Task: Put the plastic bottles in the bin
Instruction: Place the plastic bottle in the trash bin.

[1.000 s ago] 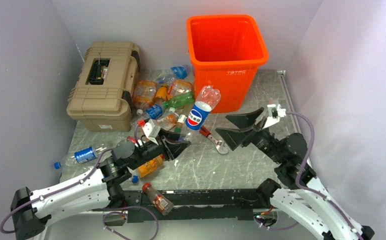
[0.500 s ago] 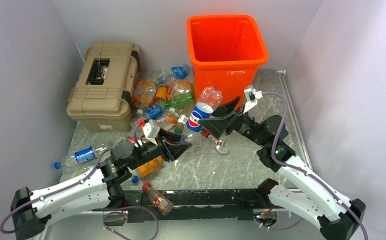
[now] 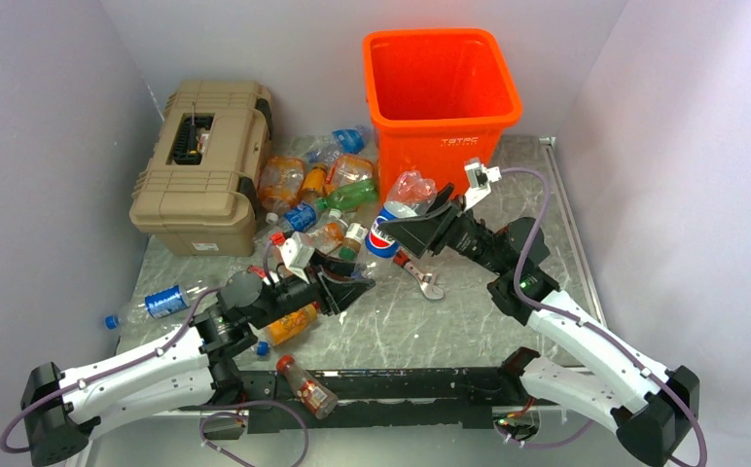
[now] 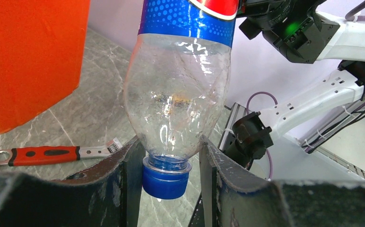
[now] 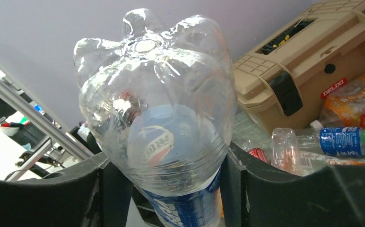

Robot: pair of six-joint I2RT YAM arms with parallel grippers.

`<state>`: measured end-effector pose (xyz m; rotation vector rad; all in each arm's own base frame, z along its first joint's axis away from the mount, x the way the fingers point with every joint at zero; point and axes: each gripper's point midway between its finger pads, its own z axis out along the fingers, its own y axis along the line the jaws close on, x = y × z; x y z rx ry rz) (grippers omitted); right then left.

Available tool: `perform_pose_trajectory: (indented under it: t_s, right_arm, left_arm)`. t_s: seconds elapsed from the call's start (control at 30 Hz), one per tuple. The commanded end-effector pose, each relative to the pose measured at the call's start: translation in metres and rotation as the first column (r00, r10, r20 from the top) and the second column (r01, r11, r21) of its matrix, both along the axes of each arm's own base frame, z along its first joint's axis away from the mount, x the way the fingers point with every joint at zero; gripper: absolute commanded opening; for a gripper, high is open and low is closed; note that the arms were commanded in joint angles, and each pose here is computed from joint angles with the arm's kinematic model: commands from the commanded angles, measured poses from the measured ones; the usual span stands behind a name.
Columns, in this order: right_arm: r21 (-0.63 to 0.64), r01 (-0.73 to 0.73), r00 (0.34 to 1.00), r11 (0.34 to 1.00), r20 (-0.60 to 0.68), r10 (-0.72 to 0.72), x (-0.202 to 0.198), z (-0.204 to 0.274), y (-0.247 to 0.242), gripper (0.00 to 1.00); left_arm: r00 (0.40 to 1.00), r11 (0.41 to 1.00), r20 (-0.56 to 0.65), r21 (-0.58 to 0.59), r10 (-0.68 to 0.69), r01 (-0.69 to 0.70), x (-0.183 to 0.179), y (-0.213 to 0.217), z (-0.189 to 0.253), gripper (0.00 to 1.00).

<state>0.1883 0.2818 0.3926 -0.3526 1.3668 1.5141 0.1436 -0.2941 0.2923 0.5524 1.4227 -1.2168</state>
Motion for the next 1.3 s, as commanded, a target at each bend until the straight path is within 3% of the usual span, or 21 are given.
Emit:
perform_pose_trajectory:
  t_s: [0.0, 0.13, 0.2, 0.23, 0.33, 0.37, 0.4, 0.43, 0.57, 0.67, 0.83, 0.93, 1.0, 1.1, 1.27]
  right_arm:
    - [0.082, -0.035, 0.997, 0.996, 0.074, 0.029, -0.013, 0.030, -0.004, 0.55]
    - [0.082, -0.038, 0.997, 0.996, 0.077, 0.031, -0.013, 0.027, -0.004, 0.41]
    - [0.083, -0.034, 0.996, 0.996, 0.082, 0.028, -0.014, 0.027, -0.005, 0.38]
    - [0.081, -0.034, 0.996, 0.996, 0.085, 0.028, -0.014, 0.027, -0.005, 0.38]
    - [0.075, -0.020, 0.995, 0.997, 0.102, 0.012, -0.016, 0.031, -0.009, 0.37]
    - [0.071, 0.000, 0.993, 0.997, 0.120, -0.008, -0.017, 0.036, -0.012, 0.37]
    - [0.061, 0.027, 0.990, 0.998, 0.137, -0.035, -0.016, 0.041, -0.016, 0.37]
    - [0.046, 0.059, 0.985, 0.997, 0.161, -0.066, -0.016, 0.047, -0.021, 0.38]
    - [-0.028, 0.296, 0.917, 0.955, 0.288, -0.276, -0.006, 0.082, -0.056, 0.38]
    - [-0.014, 0.515, 0.811, 0.857, 0.331, -0.482, 0.010, 0.116, -0.095, 0.38]
    - [0.067, 0.773, 0.577, 0.630, 0.337, -0.744, 0.036, 0.161, -0.151, 0.38]
    - [0.100, 0.856, 0.450, 0.507, 0.339, -0.826, 0.054, 0.181, -0.168, 0.37]
    - [0.095, 0.900, 0.373, 0.425, 0.338, -0.864, 0.072, 0.187, -0.172, 0.37]
    - [0.078, 0.940, 0.281, 0.332, 0.372, -0.885, 0.101, 0.193, -0.169, 0.37]
    - [0.069, 0.956, 0.236, 0.284, 0.390, -0.890, 0.153, 0.200, -0.155, 0.37]
  left_arm:
    - [0.999, 0.998, 0.038, -0.066, -0.023, 0.025, -0.005, 0.000, 0.029, 0.00]
    - [0.999, 0.998, 0.035, -0.056, -0.032, 0.034, -0.006, -0.003, 0.028, 0.00]
    - [0.999, 0.999, 0.023, -0.038, -0.031, 0.032, -0.005, -0.003, 0.027, 0.08]
    - [0.999, 0.999, 0.020, -0.030, -0.032, 0.033, -0.005, -0.003, 0.027, 0.16]
    - [1.000, 0.999, 0.011, -0.017, -0.028, 0.028, -0.006, -0.001, 0.030, 0.55]
    - [1.000, 1.000, 0.015, -0.010, -0.018, 0.018, -0.006, 0.002, 0.032, 0.84]
    - [1.000, 1.000, 0.024, 0.000, -0.004, 0.004, -0.005, 0.006, 0.035, 0.96]
    - [0.999, 1.000, 0.041, 0.011, 0.018, -0.019, -0.004, 0.012, 0.041, 0.99]
    - [0.968, 0.976, 0.160, 0.065, 0.195, -0.207, 0.011, 0.054, 0.077, 1.00]
    - [0.902, 0.909, 0.282, 0.168, 0.328, -0.382, 0.031, 0.085, 0.093, 1.00]
    - [0.750, 0.682, 0.429, 0.335, 0.504, -0.650, 0.075, 0.121, 0.096, 0.99]
    - [0.644, 0.538, 0.521, 0.363, 0.560, -0.761, 0.097, 0.133, 0.087, 0.99]
    - [0.593, 0.475, 0.558, 0.360, 0.580, -0.803, 0.106, 0.136, 0.077, 1.00]
    - [0.563, 0.432, 0.574, 0.363, 0.594, -0.826, 0.113, 0.139, 0.055, 1.00]
    - [0.553, 0.431, 0.522, 0.346, 0.650, -0.833, 0.108, 0.155, 0.046, 1.00]
